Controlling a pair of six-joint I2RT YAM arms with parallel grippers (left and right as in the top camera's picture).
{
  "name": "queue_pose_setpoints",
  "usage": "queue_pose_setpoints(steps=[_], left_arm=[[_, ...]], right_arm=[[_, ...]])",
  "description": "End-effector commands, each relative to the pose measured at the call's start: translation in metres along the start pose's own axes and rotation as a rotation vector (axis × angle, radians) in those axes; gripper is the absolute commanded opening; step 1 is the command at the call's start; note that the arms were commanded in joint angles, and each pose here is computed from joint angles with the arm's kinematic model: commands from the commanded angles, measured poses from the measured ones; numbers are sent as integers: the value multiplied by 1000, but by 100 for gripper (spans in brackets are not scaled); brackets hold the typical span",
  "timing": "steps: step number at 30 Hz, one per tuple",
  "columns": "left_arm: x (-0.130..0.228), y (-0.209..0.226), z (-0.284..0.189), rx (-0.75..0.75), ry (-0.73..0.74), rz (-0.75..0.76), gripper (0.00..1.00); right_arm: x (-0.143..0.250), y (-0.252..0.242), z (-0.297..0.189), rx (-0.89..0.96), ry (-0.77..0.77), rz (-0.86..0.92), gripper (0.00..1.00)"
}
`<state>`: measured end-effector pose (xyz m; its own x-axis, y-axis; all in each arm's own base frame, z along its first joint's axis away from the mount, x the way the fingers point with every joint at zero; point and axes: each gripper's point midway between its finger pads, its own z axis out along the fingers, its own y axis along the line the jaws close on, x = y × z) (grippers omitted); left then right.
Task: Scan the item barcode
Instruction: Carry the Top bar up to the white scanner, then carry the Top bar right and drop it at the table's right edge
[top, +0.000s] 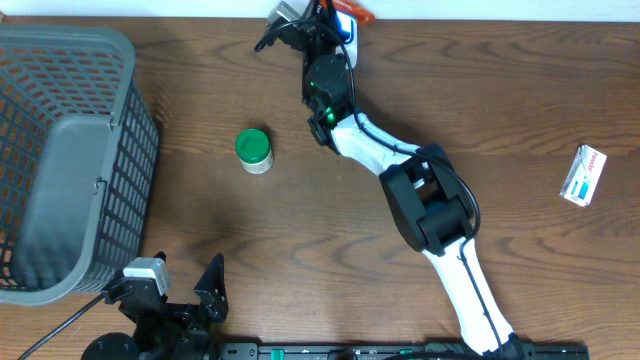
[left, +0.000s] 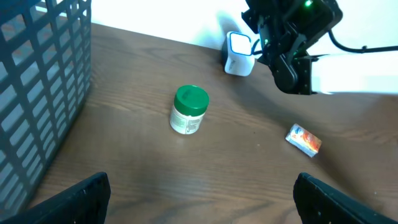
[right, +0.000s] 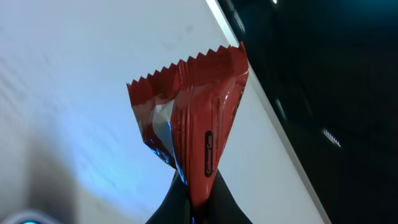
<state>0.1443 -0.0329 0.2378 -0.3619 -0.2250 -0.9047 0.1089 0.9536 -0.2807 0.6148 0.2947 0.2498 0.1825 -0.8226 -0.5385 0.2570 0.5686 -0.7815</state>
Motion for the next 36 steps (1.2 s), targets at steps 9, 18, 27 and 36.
queue_pose_setpoints(steps=[9,18,27,36], left_arm=[[0,-3,-1,15,-2,4,94],[0,-3,-1,15,-2,4,94],[0,-3,-1,15,-2,4,94],[0,-3,-1,15,-2,4,94]], right_arm=[[11,67,8,-155,-262,-56,1],[13,77,9,-189,-311,-51,1],[33,89,13,-252,-264,-67,1],[25,73,18,-214,-190,-157,1]])
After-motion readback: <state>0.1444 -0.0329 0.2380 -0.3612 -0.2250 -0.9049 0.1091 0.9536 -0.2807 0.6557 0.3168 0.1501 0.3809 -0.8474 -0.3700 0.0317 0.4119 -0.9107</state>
